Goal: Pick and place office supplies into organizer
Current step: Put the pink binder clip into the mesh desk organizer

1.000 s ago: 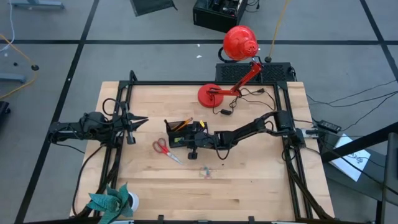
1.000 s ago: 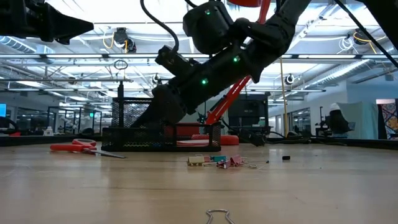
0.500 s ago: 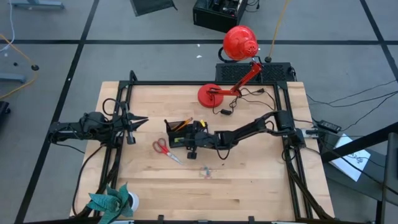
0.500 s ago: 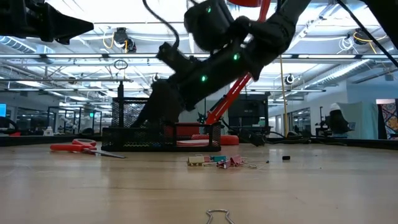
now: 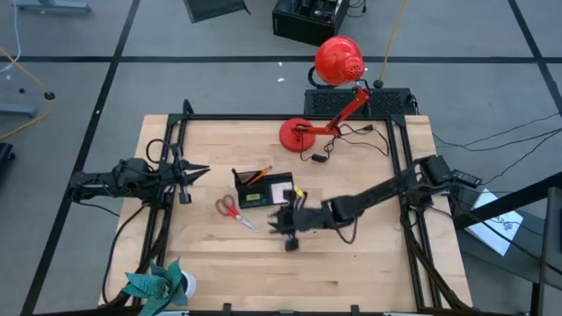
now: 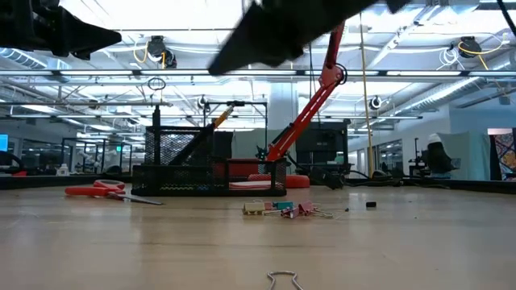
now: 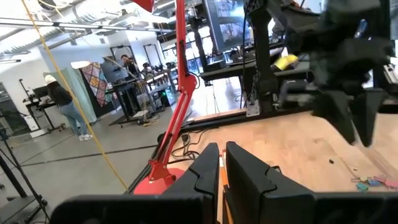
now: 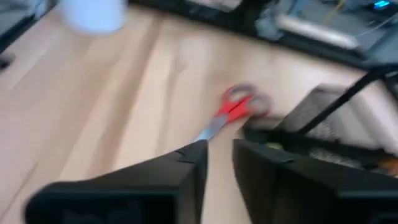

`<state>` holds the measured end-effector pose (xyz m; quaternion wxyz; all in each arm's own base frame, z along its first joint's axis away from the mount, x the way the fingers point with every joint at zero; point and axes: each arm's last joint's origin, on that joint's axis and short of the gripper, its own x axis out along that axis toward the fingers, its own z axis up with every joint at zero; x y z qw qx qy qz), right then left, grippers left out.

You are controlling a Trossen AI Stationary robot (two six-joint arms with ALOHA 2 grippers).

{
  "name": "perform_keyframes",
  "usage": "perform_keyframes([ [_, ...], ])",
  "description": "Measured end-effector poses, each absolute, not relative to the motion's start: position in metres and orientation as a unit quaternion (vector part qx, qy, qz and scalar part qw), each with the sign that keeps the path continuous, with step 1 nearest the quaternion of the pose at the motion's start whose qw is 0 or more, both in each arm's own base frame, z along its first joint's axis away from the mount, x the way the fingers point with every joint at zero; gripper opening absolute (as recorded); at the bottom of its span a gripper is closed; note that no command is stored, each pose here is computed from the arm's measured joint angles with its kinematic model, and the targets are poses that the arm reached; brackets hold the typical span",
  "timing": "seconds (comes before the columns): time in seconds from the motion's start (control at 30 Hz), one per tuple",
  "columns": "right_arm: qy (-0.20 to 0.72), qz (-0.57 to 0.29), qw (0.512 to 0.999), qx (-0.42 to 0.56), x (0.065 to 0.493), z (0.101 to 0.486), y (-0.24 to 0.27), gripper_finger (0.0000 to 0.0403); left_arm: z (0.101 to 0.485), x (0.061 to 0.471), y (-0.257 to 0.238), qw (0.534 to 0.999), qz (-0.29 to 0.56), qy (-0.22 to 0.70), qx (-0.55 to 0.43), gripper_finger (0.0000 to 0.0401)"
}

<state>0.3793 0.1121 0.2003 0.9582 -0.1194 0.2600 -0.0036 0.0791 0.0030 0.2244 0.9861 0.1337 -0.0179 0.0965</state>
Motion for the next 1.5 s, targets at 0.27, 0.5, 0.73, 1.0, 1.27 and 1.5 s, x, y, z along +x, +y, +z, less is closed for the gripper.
perform_keyframes([
  [0.27, 0.277, -0.003, 0.959, -0.06, 0.337, 0.146, 0.129, 0.0013, 0.224, 0.079, 0.003, 0.987, 0.094, -0.017, 0.128, 0.0035],
  [0.5, 0.247, 0.005, 0.968, -0.037, 0.319, 0.127, 0.126, 0.0002, 0.224, 0.079, 0.003, 0.987, 0.095, -0.018, 0.128, 0.0035],
  [0.73, 0.256, 0.02, 0.966, -0.01, 0.318, 0.125, 0.124, 0.0005, 0.224, 0.079, 0.003, 0.987, 0.096, -0.017, 0.128, 0.0035],
  [1.0, 0.279, 0.048, 0.958, 0.032, 0.331, 0.113, 0.115, 0.0001, 0.224, 0.079, 0.003, 0.987, 0.098, -0.014, 0.127, 0.0035],
  [1.27, 0.3, 0.067, 0.951, 0.016, 0.355, 0.104, 0.119, 0.0001, 0.224, 0.079, 0.003, 0.987, 0.097, -0.014, 0.127, 0.0035],
  [1.5, 0.354, 0.039, 0.934, 0.036, 0.354, 0.099, 0.111, 0.0, 0.224, 0.079, 0.003, 0.987, 0.097, -0.014, 0.127, 0.0035],
])
